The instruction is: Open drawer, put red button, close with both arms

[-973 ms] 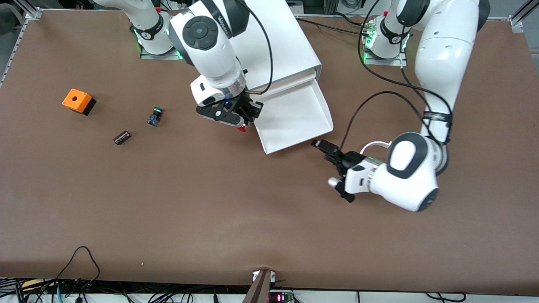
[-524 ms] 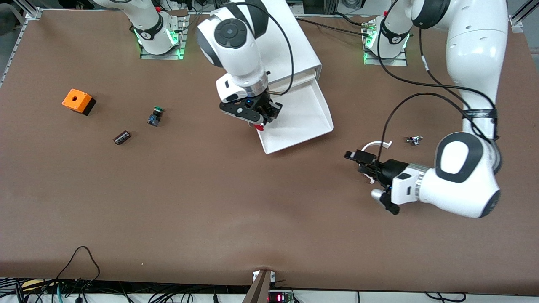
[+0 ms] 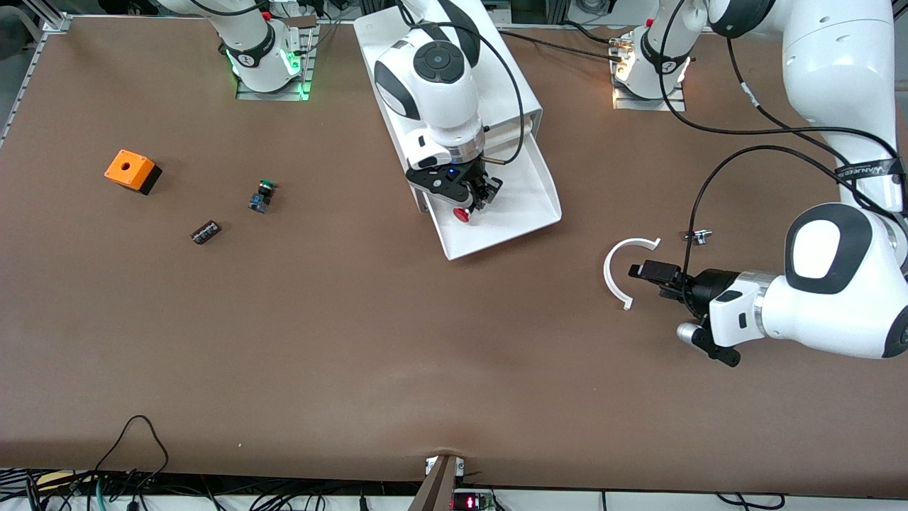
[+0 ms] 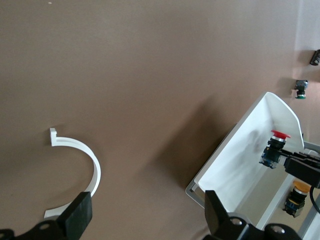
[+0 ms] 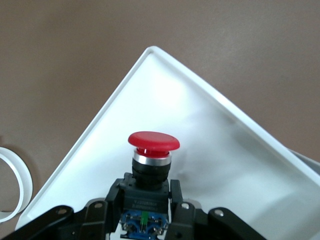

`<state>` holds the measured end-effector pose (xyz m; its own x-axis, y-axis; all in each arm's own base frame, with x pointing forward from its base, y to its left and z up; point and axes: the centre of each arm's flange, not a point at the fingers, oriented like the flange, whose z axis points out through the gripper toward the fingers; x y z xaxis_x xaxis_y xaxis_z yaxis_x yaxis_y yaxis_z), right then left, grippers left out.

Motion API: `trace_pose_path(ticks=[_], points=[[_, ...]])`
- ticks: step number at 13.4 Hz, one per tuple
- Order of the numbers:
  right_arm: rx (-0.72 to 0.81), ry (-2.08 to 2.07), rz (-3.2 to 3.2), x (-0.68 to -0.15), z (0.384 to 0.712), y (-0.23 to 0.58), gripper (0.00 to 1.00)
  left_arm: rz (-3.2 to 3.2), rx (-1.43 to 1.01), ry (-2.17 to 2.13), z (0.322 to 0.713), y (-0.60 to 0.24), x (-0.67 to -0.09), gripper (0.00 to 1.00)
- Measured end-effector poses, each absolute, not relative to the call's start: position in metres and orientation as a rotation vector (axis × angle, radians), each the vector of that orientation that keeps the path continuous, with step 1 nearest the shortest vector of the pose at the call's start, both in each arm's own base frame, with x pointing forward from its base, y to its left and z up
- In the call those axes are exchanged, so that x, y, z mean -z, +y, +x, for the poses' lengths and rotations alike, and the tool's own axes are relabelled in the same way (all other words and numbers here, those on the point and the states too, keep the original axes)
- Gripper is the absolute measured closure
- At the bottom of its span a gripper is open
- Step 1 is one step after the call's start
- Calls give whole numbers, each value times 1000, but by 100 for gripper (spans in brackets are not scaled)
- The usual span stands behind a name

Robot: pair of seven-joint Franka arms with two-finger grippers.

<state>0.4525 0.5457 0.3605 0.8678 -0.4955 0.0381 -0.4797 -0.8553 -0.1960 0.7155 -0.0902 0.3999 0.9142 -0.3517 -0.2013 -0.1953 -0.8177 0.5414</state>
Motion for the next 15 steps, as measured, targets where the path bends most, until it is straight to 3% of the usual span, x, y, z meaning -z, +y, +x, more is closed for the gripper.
trace_pose_path(ticks=[5,10,15], points=[[178,758,-2881,-350,444,555,54,2726,415,-139,712,-70,-433,1],[207,781,-2844,-367,460,549,3,2894,449,160,707,-77,-447,0],[206,750,-2847,-432,523,473,0,2954,469,337,701,-125,-446,0]])
